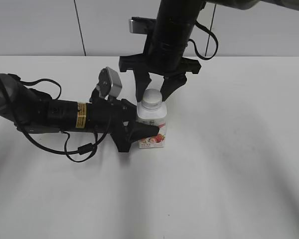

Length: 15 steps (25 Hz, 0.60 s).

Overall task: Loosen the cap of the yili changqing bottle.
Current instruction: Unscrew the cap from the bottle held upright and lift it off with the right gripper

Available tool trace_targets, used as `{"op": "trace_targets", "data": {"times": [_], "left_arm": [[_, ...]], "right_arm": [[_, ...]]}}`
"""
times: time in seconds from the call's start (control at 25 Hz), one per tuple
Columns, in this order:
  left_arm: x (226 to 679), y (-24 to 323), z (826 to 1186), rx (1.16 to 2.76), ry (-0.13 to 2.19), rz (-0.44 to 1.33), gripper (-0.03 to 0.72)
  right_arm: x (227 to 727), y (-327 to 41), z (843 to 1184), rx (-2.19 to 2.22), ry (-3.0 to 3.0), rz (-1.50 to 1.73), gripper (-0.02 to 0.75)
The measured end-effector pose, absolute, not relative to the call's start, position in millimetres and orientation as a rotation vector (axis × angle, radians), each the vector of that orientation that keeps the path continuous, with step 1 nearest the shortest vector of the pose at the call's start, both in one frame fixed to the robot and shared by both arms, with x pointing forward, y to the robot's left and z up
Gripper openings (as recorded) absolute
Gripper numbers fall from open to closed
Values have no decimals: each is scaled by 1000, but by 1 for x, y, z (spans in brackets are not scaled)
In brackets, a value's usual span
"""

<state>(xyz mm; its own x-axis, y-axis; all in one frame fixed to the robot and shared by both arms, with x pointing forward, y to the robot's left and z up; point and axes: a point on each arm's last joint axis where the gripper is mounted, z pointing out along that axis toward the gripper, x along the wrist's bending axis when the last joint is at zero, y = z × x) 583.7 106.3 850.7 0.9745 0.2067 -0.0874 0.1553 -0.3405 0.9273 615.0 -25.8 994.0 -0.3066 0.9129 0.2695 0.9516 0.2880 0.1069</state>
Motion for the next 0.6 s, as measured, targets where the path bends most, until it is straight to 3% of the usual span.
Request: {"op": "trace_targets", "data": {"times": [0.12,0.6], "left_arm": [[584,107,851,1926,262,55,379],[584,107,851,1927,262,55,379]], "right_arm": [[615,-26,994,-1750,-2400,-368,396],[615,-27,994,-1669,-2473,-370,396]]}}
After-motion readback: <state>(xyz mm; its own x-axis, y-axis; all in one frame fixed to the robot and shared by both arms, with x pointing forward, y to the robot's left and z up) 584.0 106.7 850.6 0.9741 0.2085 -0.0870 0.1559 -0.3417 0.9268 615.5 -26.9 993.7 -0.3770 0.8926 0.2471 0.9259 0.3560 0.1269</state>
